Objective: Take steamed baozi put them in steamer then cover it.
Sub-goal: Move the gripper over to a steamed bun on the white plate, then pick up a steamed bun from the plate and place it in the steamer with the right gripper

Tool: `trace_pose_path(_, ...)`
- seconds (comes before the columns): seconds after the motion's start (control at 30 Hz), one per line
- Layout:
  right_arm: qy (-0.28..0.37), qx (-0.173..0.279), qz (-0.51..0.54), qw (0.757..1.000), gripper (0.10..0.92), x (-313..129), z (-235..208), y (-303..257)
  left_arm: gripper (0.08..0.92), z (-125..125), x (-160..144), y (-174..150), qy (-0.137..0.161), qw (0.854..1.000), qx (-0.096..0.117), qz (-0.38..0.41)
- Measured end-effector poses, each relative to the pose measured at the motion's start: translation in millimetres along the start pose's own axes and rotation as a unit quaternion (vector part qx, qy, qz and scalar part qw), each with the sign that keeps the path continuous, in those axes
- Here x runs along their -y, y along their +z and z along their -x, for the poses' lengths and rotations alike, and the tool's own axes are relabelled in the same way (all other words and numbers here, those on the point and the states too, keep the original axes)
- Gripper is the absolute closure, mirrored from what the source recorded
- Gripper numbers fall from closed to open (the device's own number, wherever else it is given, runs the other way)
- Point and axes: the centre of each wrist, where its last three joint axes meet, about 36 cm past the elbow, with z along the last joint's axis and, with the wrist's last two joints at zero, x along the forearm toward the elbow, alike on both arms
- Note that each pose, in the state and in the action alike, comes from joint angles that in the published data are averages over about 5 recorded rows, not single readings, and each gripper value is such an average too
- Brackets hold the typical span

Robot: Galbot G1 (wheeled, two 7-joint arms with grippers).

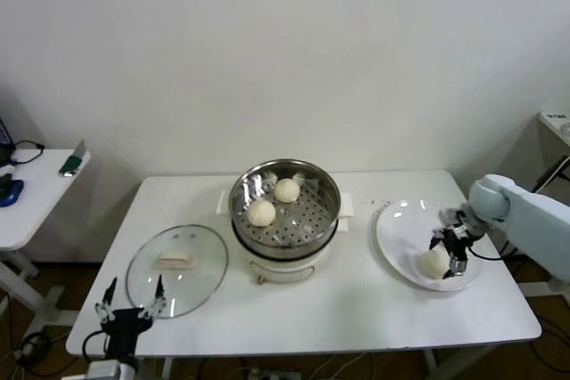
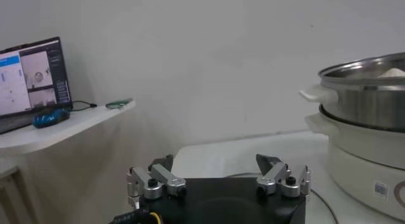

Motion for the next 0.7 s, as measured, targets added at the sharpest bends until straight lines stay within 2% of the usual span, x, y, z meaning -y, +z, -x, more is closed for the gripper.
trace_pose_path(0.2, -0.005, -0.005, -0.004, 1.000, 0.205, 5, 8, -3, 0.177, 0, 0, 1, 0.000, 1.000, -0.001, 0.002)
trace_pose_path(0.47, -0.011, -0.008, -0.012, 1.000, 0.308, 12, 11, -7, 0.177, -1, -1, 1, -0.002, 1.000, -0.002, 0.004)
trace_pose_path(0.7, -0.011, -0.005, -0.030, 0.999, 0.335, 19, 4, -13, 0.177, -1, -1, 1, -0.003, 1.000, -0.002, 0.004)
